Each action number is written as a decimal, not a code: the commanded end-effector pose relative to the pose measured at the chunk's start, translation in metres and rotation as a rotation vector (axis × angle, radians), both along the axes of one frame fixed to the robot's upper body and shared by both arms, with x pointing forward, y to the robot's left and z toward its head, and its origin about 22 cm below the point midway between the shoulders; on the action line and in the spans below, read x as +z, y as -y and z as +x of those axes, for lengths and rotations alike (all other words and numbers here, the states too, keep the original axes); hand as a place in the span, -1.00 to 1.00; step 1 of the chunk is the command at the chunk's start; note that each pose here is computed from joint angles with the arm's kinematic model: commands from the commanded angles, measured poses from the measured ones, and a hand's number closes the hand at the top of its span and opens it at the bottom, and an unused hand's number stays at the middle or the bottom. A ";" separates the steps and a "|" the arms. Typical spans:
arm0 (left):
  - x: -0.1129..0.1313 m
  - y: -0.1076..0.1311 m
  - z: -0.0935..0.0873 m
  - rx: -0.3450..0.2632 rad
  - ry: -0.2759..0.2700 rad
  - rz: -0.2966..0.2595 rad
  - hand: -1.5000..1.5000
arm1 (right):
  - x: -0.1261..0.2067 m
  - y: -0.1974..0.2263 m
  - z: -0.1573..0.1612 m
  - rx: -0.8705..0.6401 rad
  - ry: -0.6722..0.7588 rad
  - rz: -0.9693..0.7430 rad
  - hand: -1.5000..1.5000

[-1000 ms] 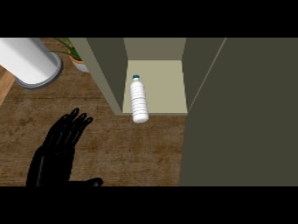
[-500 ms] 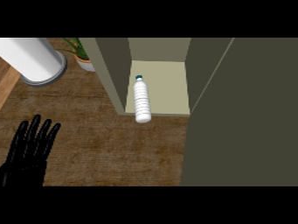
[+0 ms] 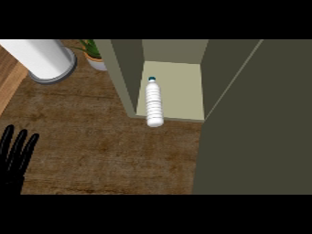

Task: Pick up the bottled water, place it into the cabinet and close the cabinet

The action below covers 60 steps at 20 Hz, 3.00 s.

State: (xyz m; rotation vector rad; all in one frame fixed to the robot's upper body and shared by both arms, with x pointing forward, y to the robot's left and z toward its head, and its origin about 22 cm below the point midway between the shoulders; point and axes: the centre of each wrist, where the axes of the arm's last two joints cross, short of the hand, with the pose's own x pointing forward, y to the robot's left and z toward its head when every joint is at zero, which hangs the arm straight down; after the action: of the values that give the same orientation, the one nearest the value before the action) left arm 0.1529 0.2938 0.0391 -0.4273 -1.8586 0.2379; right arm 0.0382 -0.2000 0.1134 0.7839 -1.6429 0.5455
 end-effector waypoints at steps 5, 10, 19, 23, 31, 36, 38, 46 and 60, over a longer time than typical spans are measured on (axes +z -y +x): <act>0.014 -0.020 -0.002 -0.054 0.024 0.016 -1.00 | 0.026 -0.028 -0.001 0.221 0.053 0.047 1.00; 0.012 -0.023 -0.007 -0.106 0.014 0.006 -1.00 | 0.018 -0.030 0.009 0.216 0.051 -0.004 1.00; 0.018 -0.033 0.000 -0.137 0.030 0.026 -1.00 | 0.022 -0.023 0.028 0.289 0.175 -0.156 1.00; 0.023 -0.033 0.002 -0.169 0.043 0.040 -1.00 | 0.028 -0.017 0.039 0.327 0.265 -0.236 1.00; 0.024 -0.041 0.004 -0.160 0.030 0.046 -1.00 | 0.031 -0.024 0.052 0.336 0.307 -0.267 1.00; 0.026 -0.045 0.006 -0.160 0.032 0.054 -1.00 | 0.033 -0.028 0.059 0.349 0.326 -0.282 1.00; 0.027 -0.047 0.007 -0.163 0.038 0.049 -1.00 | 0.031 -0.031 0.062 0.349 0.315 -0.282 1.00; 0.031 -0.051 0.010 -0.159 0.058 0.056 -1.00 | 0.018 -0.040 0.065 0.409 0.206 -0.172 1.00; 0.032 -0.058 0.012 -0.176 0.052 0.063 -1.00 | 0.020 -0.039 0.104 0.282 0.201 -0.191 1.00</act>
State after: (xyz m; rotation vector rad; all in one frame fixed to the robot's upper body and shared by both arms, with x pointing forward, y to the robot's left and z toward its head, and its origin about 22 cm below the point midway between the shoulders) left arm 0.1655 0.3496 0.0723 -0.5568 -1.8763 0.0534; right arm 0.1288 -0.1729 0.1299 0.9243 -1.6392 1.0095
